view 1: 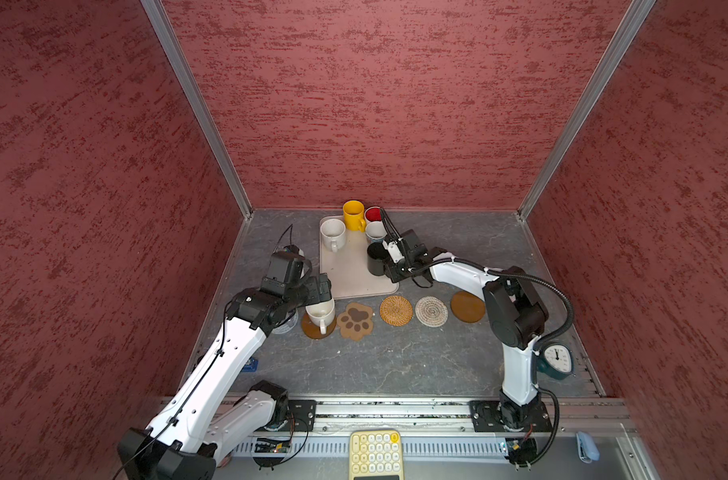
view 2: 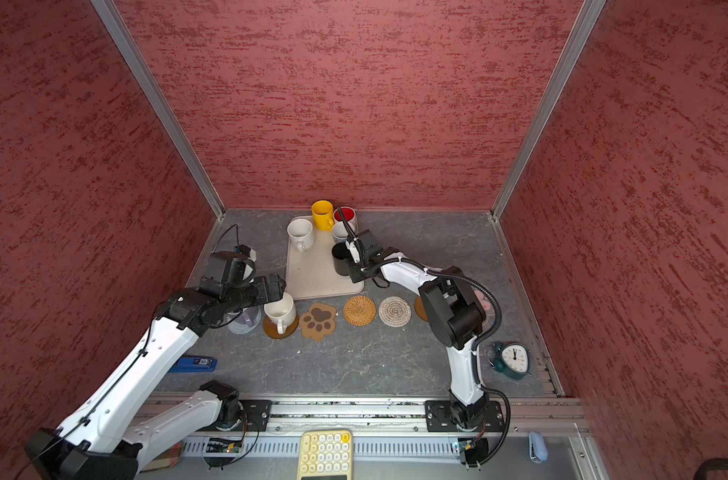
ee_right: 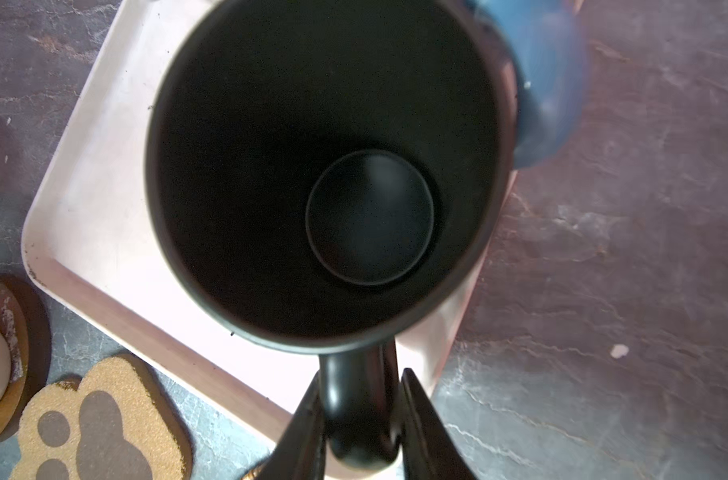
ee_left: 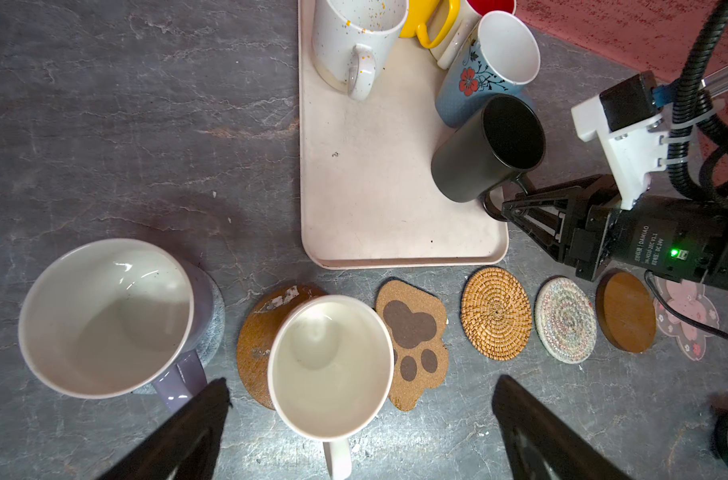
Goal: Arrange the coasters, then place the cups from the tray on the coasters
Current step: 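Lower the open right gripper around the black mug on the tray, then close the right gripper on the black mug's handle and lift it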
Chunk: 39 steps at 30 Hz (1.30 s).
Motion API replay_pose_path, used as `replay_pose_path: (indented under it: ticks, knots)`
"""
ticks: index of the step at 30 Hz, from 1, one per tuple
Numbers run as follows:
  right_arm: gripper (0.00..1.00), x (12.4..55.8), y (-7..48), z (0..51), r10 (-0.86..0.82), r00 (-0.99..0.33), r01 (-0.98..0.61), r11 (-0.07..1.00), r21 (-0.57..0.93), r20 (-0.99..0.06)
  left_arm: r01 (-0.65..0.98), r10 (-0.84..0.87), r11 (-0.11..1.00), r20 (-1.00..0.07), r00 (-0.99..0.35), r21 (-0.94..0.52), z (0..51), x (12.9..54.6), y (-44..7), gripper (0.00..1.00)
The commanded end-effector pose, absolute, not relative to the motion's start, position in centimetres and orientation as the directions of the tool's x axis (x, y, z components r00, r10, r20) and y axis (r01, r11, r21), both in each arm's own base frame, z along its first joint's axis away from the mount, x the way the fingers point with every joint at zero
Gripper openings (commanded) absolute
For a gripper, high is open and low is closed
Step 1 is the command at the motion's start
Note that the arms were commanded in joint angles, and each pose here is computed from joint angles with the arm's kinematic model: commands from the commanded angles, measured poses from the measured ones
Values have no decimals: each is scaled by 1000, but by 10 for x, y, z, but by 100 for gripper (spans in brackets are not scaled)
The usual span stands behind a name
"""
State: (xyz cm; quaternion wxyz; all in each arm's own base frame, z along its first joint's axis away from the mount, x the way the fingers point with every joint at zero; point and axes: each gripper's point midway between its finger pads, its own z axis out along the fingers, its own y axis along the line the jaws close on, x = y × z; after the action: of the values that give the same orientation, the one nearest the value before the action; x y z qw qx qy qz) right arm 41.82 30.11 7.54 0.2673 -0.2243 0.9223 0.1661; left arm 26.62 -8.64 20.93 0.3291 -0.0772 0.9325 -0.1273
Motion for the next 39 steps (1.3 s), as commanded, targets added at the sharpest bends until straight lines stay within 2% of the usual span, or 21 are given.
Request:
replay_pose_path:
  ticks: [1, 4, 6, 8, 26, 39]
  knots:
    - [27, 423, 308, 81, -339, -738, -524, 833, 179, -584, -45, -218, 956, -599, -770, -290, 207, 267, -85, 99]
    - [19, 421, 309, 81, -339, -739, -527, 829, 187, -582, -48, -222, 955, -599, -770, -292, 205, 264, -83, 99]
    - [8, 420, 311, 82, -339, -739, -532, 824, 196, -582, -50, -224, 955, -598, -770, -294, 205, 263, -82, 99]
    - [1, 418, 312, 84, -342, -738, -537, 819, 201, -581, -51, -226, 954, -595, -771, -296, 204, 261, -81, 99]
    - [0, 390, 329, 125, -380, -676, -604, 777, 179, -631, -60, -250, 948, -611, -751, -313, 213, 239, -72, 99]
    - [0, 336, 352, 139, -440, -631, -674, 719, 170, -639, -38, -254, 938, -609, -751, -345, 217, 222, -74, 99]
